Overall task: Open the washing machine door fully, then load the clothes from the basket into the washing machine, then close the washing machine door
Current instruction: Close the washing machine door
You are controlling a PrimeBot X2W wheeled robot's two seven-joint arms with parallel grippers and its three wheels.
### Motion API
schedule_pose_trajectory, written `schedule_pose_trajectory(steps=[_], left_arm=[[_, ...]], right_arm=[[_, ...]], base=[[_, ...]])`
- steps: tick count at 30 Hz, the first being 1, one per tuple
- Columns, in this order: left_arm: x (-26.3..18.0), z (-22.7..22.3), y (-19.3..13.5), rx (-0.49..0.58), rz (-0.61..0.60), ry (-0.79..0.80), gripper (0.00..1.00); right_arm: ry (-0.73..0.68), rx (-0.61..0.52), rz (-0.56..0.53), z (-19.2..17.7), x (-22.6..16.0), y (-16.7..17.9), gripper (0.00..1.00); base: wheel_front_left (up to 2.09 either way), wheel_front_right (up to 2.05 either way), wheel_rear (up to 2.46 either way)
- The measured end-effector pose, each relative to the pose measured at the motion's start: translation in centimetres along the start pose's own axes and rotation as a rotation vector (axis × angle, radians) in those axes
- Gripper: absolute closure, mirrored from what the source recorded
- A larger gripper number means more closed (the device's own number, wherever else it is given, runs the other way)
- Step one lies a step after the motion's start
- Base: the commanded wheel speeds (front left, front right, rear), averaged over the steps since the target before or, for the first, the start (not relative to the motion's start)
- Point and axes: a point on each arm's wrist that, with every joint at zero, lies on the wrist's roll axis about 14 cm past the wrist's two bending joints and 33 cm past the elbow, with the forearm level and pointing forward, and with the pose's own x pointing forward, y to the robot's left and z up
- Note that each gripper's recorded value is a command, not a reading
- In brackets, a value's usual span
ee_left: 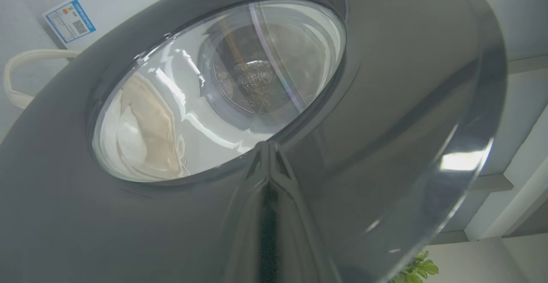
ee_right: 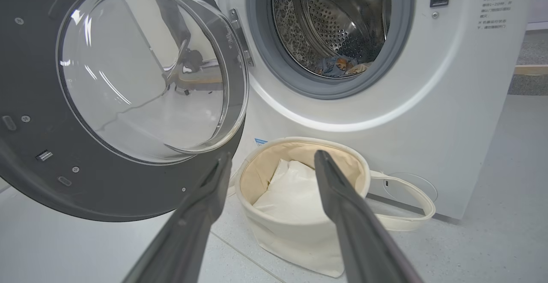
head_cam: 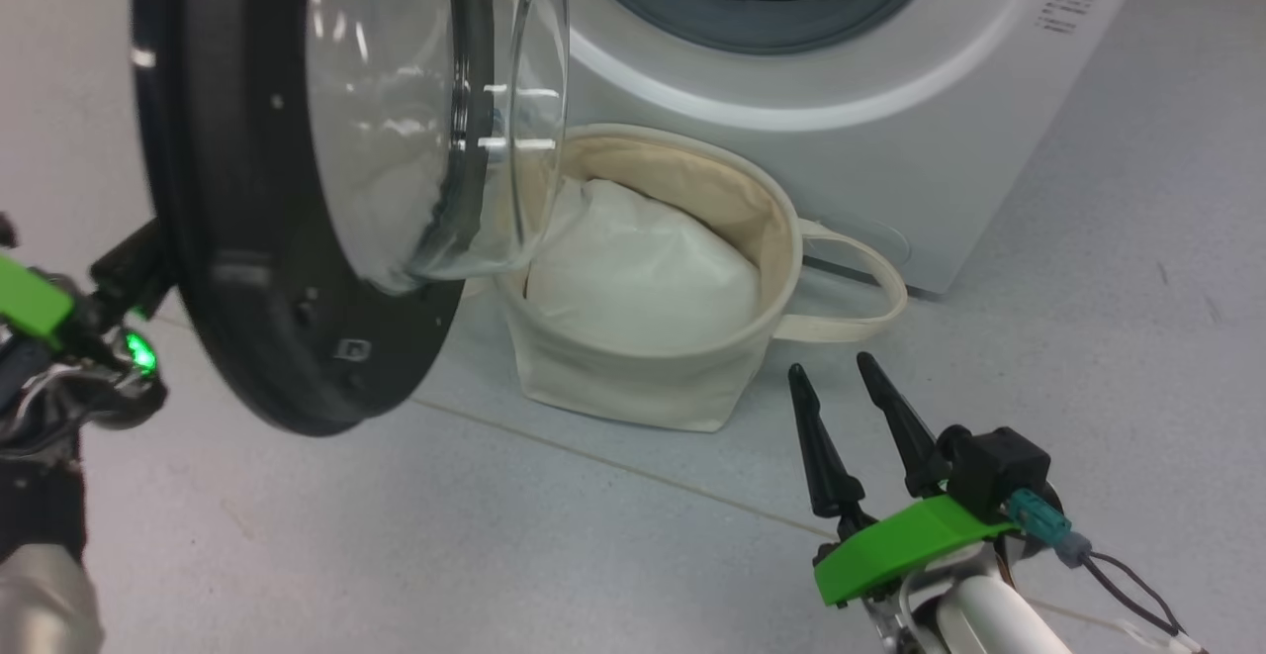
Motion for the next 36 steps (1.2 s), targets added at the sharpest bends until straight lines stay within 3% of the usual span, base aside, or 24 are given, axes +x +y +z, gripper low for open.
schedule_pose_trajectory(steps=[15,25,36], left_arm=[[5.9,-12.4,-4.9,0.017,-0.173,0.341,1.00],[11.3,-17.2,-2.7,0.002,-0.101,0.423,1.00],[17.9,-21.9,-3.1,-0.034,-0.121,0.514,1.00]], right_arm=[[-0.057,0.025,-0.143,1.9,-3.0,-3.4,0.00],[-0.095,0.024,-0.309,3.0,-6.0,-8.1,0.00],[-0.118,0.024,-0.451,3.7,-8.6,-12.3,0.00]], base=[[0.00,0.00,0.00],[0.00,0.00,0.00],[0.00,0.00,0.00]])
